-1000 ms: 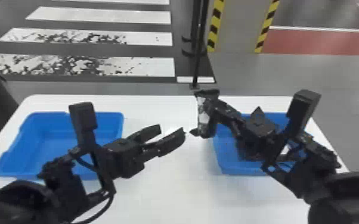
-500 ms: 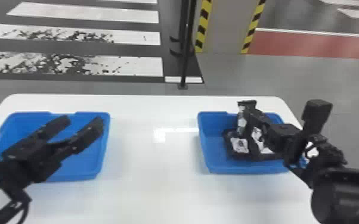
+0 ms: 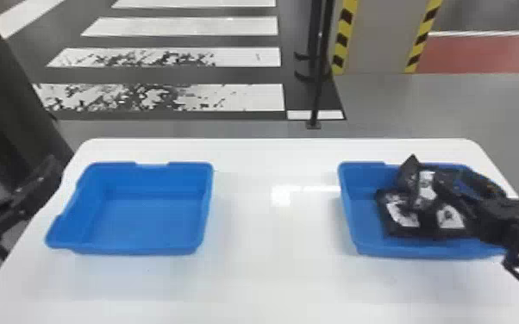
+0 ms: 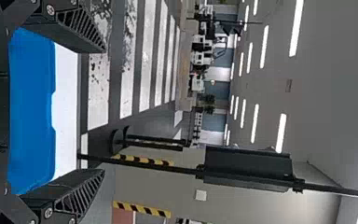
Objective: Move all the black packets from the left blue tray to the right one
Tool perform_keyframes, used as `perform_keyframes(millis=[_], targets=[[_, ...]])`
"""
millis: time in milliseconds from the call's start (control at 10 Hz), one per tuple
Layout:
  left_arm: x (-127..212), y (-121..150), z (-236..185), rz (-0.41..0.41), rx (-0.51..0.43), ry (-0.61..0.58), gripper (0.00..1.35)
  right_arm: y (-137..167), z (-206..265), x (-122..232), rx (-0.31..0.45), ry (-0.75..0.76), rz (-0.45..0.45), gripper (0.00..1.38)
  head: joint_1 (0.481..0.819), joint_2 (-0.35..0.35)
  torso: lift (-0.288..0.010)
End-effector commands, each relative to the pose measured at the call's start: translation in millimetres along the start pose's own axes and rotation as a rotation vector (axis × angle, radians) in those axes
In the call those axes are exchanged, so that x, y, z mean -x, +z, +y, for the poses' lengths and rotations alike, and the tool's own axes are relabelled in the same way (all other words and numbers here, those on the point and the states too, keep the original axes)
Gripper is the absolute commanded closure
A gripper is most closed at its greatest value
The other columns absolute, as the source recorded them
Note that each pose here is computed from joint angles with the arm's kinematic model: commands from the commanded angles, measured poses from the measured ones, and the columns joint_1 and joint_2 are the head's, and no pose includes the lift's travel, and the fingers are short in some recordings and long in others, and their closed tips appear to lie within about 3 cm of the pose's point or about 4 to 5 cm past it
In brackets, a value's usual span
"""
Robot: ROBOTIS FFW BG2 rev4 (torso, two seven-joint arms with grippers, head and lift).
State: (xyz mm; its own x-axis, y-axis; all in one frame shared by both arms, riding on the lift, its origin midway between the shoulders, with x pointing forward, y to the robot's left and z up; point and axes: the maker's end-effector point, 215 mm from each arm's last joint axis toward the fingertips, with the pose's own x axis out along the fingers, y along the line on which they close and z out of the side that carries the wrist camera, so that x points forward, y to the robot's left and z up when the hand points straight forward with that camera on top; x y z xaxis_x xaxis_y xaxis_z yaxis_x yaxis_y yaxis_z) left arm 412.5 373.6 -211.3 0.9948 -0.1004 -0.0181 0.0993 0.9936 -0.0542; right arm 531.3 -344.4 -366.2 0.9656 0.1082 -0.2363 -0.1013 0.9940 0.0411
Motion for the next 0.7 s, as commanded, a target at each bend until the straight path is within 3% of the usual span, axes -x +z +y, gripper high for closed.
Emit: perform_keyframes(millis=[0, 100, 300, 400, 600], targets=[[16, 8, -4, -0.019, -0.021, 0.01, 0.13, 51, 19, 55, 0.08, -0.032, -0.148, 0.13, 0.695, 0.034, -0.14], [27, 12, -11, -0.022, -0.044, 0.01, 0.13, 78, 32, 91, 0.112, -0.053, -0.221, 0.15, 0.695, 0.036, -0.14], [39, -1, -23, 0.011, -0.05, -0.002, 0.13, 99, 59, 149, 0.131, -0.037, -0.291, 0.15, 0.695, 0.057, -0.14], [43, -13, -32, 0.034, -0.044, -0.014, 0.13, 101, 72, 177, 0.118, -0.026, -0.294, 0.15, 0.695, 0.07, -0.14], [52, -38, -54, 0.08, -0.026, -0.048, 0.13, 78, 87, 208, 0.078, -0.019, -0.22, 0.15, 0.695, 0.078, -0.14]])
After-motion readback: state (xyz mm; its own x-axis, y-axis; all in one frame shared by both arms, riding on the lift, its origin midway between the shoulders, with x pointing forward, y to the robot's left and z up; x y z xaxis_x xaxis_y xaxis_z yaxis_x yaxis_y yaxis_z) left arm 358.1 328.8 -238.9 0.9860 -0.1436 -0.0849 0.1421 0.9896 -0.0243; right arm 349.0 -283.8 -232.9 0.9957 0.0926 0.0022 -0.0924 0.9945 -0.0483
